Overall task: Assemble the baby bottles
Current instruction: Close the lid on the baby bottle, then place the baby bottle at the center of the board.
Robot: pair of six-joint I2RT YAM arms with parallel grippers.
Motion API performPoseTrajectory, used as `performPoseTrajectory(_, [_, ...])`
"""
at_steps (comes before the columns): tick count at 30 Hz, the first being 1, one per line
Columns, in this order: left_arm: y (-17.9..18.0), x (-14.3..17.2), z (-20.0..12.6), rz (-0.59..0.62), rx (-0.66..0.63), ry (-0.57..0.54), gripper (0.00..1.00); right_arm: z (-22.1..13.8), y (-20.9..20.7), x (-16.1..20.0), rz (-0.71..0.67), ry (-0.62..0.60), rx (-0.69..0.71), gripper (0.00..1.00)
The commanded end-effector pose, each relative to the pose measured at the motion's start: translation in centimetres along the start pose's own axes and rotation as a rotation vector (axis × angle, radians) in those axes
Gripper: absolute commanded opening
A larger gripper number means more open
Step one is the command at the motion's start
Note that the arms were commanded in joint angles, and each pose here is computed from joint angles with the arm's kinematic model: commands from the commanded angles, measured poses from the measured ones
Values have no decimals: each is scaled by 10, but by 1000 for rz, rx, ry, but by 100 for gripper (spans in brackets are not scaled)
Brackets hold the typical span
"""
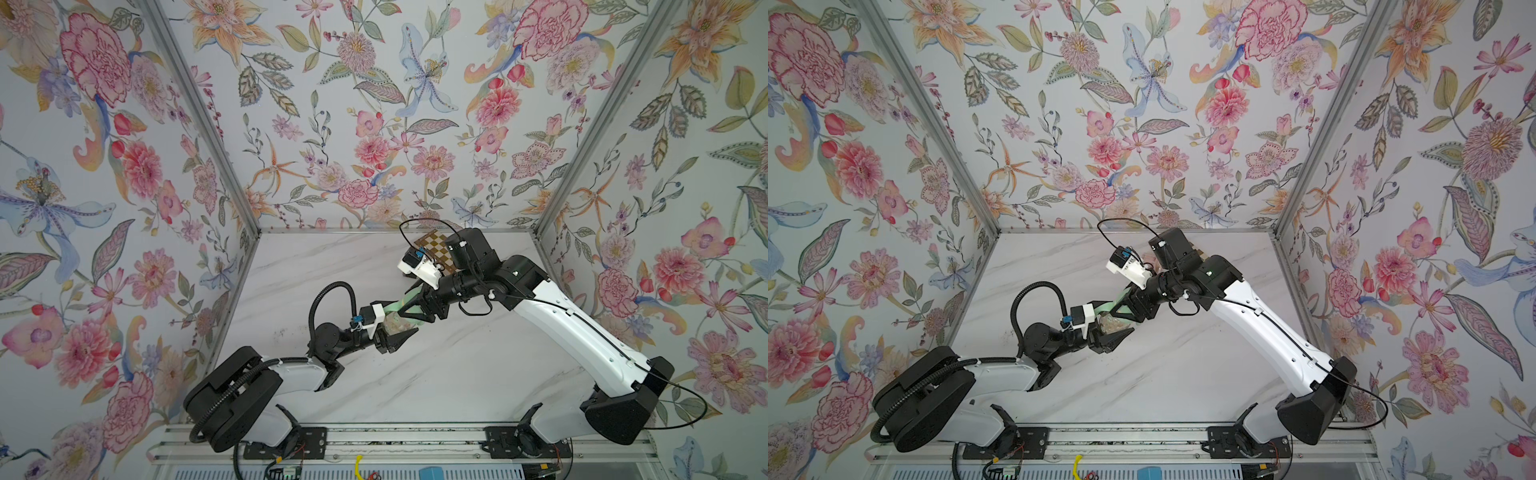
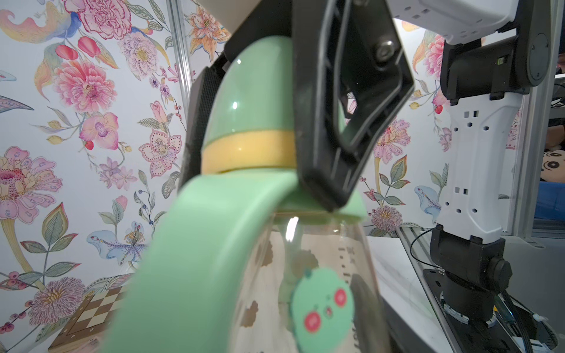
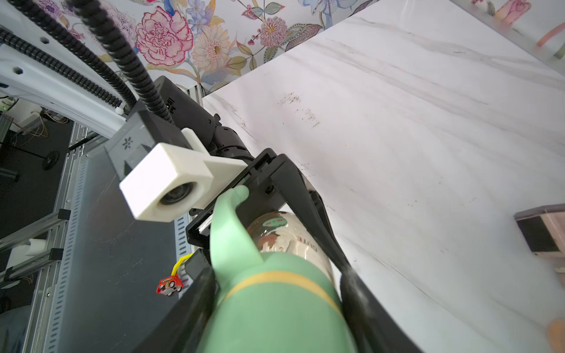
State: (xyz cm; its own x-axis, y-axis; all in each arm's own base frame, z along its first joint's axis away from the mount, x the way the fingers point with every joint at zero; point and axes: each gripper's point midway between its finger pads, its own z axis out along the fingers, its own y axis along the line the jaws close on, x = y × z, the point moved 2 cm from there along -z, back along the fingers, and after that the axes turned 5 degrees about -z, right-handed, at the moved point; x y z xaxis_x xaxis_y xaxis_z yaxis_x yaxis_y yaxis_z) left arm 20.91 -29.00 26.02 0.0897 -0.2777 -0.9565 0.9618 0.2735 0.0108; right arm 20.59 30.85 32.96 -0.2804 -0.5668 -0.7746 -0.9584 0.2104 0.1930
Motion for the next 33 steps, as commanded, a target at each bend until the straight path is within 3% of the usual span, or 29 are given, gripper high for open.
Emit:
performPoseTrajectory(1, [6,-50,4,75,-18,-199,43,1,17,11,18,36,-29,29])
performPoseTrajectory(6, [14,-33,2,44,-56,-185,68,-3,5,14,62,45,85,18])
performPoseTrajectory(7, [16,-27,2,35,-60,-173,98,-4,-2,17,78,54,135,18])
performPoseTrajectory(14, [30,21,-5,-29,-146,-80,100,12,-19,41,174,45,209,19])
performPoseTrajectory(24, [41,90,-34,-73,-284,112,100,41,-66,93,347,145,391,20])
performPoseTrajectory(33, [44,102,-75,-61,-443,188,100,78,-96,141,445,293,495,22])
